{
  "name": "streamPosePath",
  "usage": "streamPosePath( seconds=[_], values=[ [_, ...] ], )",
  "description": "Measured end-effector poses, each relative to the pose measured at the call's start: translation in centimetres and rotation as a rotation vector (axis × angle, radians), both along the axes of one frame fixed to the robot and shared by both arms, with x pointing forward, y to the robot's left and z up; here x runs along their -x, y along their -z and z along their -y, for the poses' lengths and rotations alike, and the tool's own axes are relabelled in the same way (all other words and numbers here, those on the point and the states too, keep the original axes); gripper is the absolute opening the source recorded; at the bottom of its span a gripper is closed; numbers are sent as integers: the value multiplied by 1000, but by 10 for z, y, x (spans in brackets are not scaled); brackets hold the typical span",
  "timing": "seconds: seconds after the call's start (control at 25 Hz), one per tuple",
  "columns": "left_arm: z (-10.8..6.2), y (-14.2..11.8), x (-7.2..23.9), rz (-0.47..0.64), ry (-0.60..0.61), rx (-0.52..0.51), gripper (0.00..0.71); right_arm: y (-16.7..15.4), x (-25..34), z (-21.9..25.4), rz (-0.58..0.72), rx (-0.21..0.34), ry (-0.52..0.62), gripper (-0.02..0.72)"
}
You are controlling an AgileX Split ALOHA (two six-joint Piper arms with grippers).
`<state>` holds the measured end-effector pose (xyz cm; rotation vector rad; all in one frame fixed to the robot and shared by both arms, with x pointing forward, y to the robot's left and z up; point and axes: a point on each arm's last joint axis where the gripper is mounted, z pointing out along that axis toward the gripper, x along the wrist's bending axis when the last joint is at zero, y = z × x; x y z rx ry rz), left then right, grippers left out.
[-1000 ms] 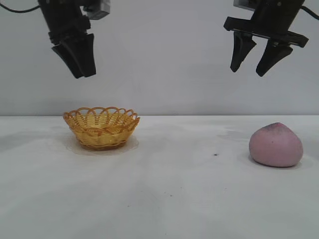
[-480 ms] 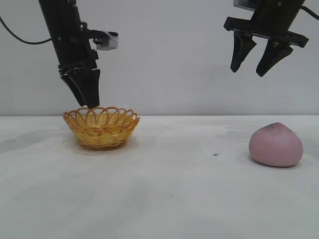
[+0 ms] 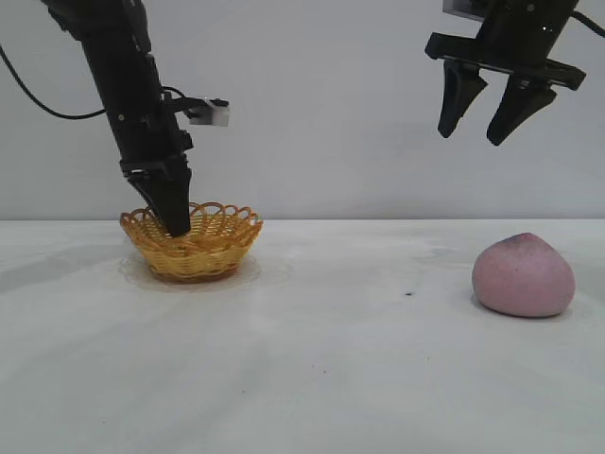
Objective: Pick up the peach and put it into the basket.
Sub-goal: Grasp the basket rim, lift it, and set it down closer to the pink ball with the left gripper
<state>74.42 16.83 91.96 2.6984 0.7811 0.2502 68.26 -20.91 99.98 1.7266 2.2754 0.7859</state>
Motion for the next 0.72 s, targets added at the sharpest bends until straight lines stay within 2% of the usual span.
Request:
streamPosePath(
  seconds=[0.16,0.2,0.24,0.32,0.36,0.56,0.72],
  values=[
    [0,-2,4,-57,-72,15,81,0,0,0,4,6,-1,456],
    [-1,-5,6,-81,-103,20,41,0,-1,0,7,6,0,456],
    [-1,-7,8,-103,-129,24,55,0,-1,0,7,6,0,456],
    [-2,-21,12,-129,-191,39,55,0,-1,0,7,6,0,456],
    [-2,-28,14,-135,-224,52,0,0,-1,0,7,6,0,456],
    [-6,-75,24,-178,-396,182,0,1,0,0,-3,6,-3,456],
    [-7,-100,29,-208,-515,290,0,1,1,0,-8,7,-5,456]
  ],
)
